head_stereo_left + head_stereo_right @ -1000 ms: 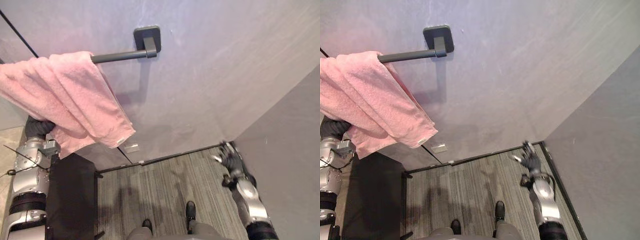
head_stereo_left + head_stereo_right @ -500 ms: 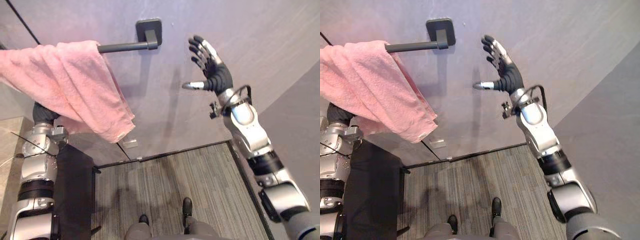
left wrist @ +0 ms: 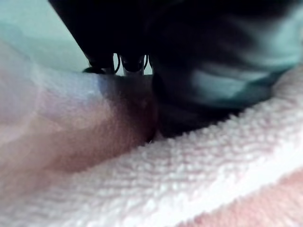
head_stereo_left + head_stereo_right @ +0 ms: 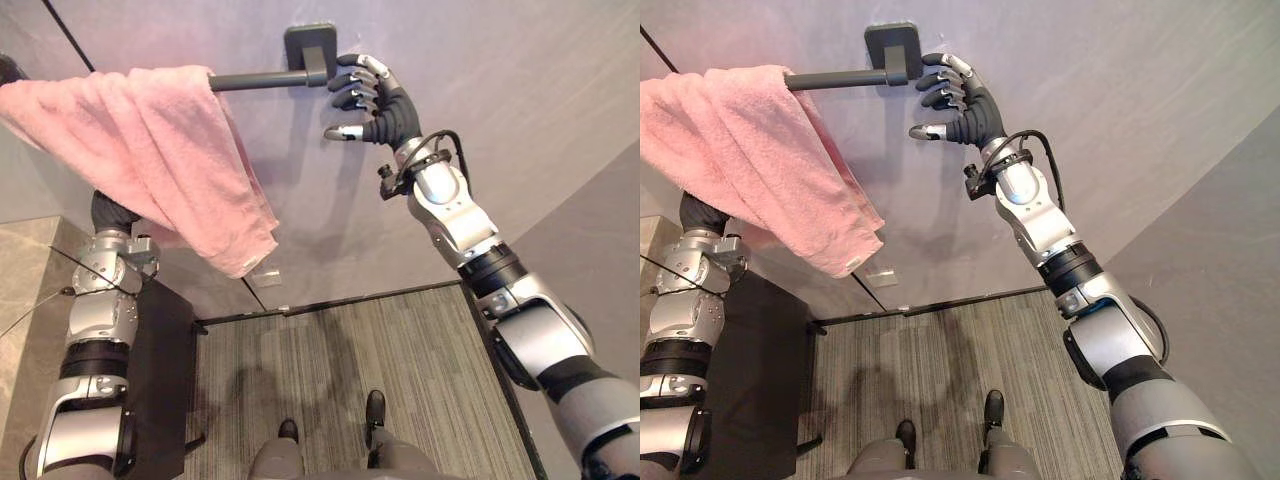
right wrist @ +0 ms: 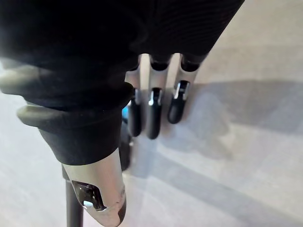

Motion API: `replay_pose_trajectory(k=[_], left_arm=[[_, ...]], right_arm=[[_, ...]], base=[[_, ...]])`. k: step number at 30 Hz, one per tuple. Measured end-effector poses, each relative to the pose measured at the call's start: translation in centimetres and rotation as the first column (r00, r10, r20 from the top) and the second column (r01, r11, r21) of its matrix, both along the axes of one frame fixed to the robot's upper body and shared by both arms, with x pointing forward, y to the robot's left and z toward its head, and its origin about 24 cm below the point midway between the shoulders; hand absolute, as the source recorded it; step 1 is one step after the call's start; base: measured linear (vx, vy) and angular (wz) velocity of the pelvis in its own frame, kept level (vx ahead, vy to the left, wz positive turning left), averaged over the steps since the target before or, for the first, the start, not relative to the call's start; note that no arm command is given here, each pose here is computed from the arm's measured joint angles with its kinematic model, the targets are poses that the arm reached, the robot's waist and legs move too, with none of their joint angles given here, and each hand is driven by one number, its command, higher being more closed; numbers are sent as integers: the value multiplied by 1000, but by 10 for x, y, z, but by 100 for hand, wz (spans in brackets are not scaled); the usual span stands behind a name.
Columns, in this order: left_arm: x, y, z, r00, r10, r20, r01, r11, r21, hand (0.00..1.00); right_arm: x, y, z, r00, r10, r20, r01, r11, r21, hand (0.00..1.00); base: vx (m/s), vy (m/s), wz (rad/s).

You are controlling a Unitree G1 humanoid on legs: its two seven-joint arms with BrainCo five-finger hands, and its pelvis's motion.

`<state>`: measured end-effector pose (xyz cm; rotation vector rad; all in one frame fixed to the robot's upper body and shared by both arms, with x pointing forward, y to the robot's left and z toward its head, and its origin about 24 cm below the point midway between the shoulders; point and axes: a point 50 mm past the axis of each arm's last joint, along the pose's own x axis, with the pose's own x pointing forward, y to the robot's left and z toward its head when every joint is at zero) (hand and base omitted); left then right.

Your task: Organize washtable

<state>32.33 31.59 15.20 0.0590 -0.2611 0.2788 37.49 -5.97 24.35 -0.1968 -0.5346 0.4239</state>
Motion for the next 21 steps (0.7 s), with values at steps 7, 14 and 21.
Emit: replay_pose_trajectory(k=[7,14,21], left_arm=[[7,-8,8,1000,-24,19,24,1000,11,100],[7,-7,10,1000,-9,25,9,1000,7,100],[4,-3,6,1000,11,22,-11,1000,-11,100]], right_arm=[[6,13,-18,998,-6,-67,0,996,-89,0],[8,27,-48,983,-3,-182,-39,974,-224,0],[16,5,-34,982,-70,-176,46,990,-137,0]], base=[[-58,-44,12],[1,13,7],[47,75,-3]])
